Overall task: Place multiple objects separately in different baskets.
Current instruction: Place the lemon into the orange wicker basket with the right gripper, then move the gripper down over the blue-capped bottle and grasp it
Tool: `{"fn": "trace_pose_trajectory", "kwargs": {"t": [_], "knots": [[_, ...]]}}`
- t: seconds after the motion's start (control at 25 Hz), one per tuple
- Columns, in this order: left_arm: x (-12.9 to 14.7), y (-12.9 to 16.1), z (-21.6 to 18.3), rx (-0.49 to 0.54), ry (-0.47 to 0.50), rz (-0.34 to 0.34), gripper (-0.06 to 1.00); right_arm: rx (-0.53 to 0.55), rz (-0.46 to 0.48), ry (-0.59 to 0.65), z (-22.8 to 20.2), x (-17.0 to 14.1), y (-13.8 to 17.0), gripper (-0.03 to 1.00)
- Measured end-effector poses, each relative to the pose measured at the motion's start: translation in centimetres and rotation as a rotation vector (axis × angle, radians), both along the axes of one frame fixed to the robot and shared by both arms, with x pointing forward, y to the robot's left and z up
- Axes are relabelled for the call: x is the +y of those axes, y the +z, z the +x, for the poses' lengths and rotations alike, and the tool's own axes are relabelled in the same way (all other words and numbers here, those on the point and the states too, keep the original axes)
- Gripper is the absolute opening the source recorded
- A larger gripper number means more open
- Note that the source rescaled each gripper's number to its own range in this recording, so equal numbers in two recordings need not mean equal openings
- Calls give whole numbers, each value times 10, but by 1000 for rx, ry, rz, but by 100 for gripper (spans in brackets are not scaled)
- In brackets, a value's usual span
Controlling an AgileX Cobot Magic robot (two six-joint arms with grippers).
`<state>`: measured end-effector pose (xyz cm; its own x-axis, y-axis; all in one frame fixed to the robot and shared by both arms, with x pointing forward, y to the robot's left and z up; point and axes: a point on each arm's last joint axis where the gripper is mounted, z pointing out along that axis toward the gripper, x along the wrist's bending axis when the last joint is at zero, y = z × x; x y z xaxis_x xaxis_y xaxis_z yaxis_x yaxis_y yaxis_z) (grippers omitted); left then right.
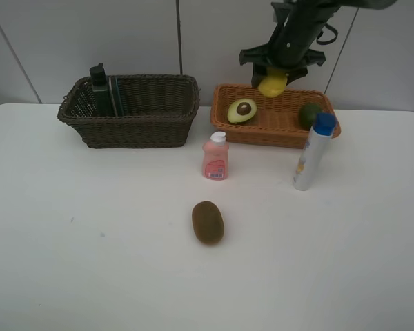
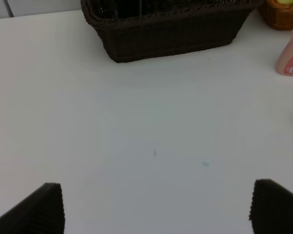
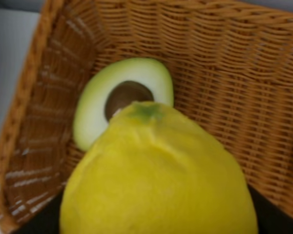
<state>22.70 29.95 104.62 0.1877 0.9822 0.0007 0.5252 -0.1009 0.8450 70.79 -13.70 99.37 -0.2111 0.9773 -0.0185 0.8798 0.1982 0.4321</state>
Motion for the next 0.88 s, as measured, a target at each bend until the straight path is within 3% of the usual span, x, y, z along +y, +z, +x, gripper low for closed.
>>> {"fn": "trace_pose_trajectory", "kwargs": {"t": [0.08, 0.16, 0.24, 0.48, 0.6, 0.8, 0.88], "knots": [[0, 0, 0, 0, 0, 0, 100, 35, -40, 3, 10, 1, -21, 53], [0, 0, 0, 0, 0, 0, 100, 53, -76, 6, 15, 1, -33, 83], [0, 0, 0, 0, 0, 0, 100, 75, -95, 7, 15, 0, -41, 94], [0, 0, 0, 0, 0, 0, 100, 131, -116, -8, 4, -5, -21, 100], [0, 0, 0, 0, 0, 0, 100, 129, -114, -21, -6, -10, 10, 100], [0, 0, 0, 0, 0, 0, 100, -6, -33, -52, -32, -26, 90, 100], [0, 0, 0, 0, 0, 0, 100, -29, -16, -63, -46, -31, 109, 100]]}}
